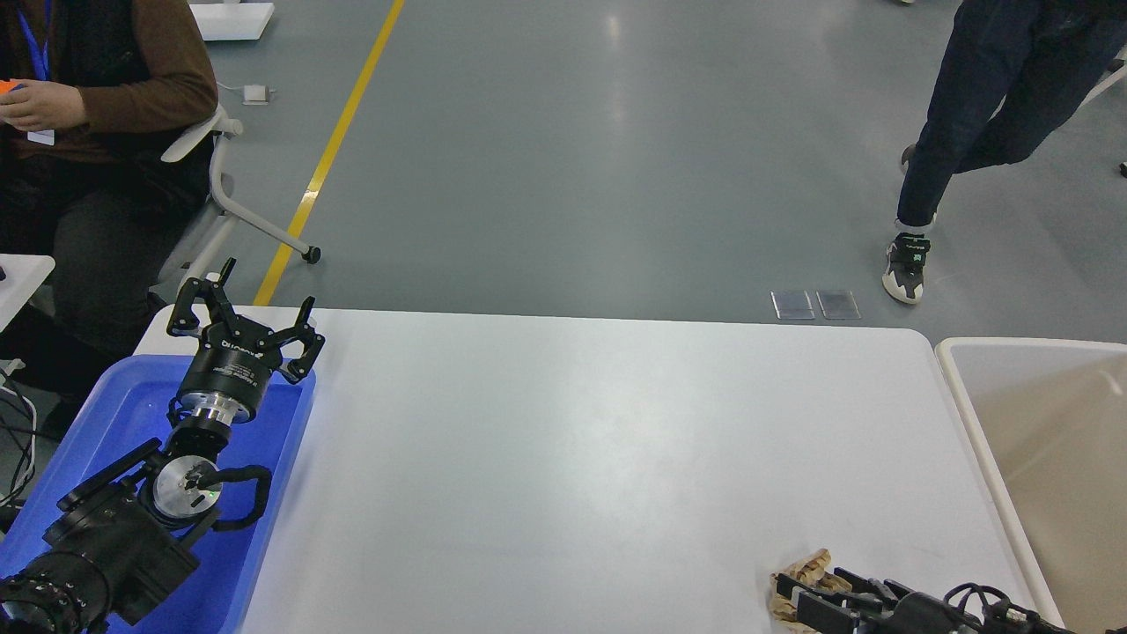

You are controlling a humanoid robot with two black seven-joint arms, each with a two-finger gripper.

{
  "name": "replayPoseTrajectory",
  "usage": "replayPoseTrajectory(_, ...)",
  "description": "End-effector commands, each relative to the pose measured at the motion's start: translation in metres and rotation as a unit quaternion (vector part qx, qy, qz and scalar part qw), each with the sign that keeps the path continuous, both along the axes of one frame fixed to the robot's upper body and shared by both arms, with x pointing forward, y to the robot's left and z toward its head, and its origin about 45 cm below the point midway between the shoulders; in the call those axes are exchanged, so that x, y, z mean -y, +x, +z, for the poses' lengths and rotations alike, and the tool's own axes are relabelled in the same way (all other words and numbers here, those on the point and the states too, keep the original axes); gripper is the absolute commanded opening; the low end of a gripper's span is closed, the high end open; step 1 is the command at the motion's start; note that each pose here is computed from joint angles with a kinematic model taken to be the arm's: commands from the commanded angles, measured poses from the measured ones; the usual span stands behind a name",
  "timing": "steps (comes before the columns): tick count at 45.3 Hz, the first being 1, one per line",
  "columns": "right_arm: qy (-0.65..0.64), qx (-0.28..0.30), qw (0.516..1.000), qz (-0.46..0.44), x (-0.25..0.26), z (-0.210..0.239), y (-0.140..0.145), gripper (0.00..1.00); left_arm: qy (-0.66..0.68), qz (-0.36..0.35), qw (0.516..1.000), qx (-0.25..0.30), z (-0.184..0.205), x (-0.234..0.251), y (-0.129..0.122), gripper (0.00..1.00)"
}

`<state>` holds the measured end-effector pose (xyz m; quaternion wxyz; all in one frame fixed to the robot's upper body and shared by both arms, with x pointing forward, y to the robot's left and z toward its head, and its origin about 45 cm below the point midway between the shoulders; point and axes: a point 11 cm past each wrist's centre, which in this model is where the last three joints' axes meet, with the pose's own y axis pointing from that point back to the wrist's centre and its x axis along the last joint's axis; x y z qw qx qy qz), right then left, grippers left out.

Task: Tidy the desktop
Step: 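Close the right gripper on the crumpled tan paper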

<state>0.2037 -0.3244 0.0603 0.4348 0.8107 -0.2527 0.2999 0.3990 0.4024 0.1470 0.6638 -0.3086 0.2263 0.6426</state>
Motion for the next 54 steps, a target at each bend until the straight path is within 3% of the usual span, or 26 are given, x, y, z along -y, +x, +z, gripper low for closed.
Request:
replayPoseTrajectory(1,0.0,-0.001,1.0,0.005,0.001,-0.006,-0.004,0.99,0.0,0.0,1.0,0.0,0.0,0.0,0.0,1.0)
replayPoseTrajectory(8,-0.001,-0.002,1.0,0.006,0.002,-0.007,-0.004,0.95,0.001,0.001,1.0,0.0,0.0,-0.001,0.0,1.0)
replayPoseTrajectory(10,0.001,-0.002,1.0,0.006,0.0,-0.008,-0.004,0.89,0.001,0.0,1.0,0.0,0.0,0.0,0.0,1.0)
replayPoseTrajectory(13,-0.002,-0.004,1.0,0.012,0.0,-0.009,-0.006,0.66,0.0,0.0,1.0,0.0,0.0,0.0,0.0,1.0)
replayPoseTrajectory(14,-0.005,-0.007,1.0,0.017,0.0,-0.01,-0.008,0.52,0.001,0.0,1.0,0.0,0.0,0.0,0.0,1.0)
replayPoseTrajectory(16,-0.008,-0.011,1.0,0.024,-0.001,-0.013,-0.011,0.05,0.0,0.0,1.0,0.0,0.0,0.0,0.0,1.0)
replayPoseTrajectory(17,-0.011,-0.011,1.0,0.024,0.0,-0.014,-0.011,0.0,0.0,-0.001,1.0,0.0,0.0,0.0,0.0,1.0)
replayPoseTrajectory(27,0.0,0.018,0.999,0.03,-0.002,-0.014,-0.009,0.0,0.0,0.0,1.0,0.0,0.0,0.0,0.0,1.0)
replayPoseTrajectory(54,0.007,0.026,0.999,0.029,-0.002,-0.012,-0.009,0.0,0.001,0.001,1.0,0.0,0.0,-0.001,0.0,1.0)
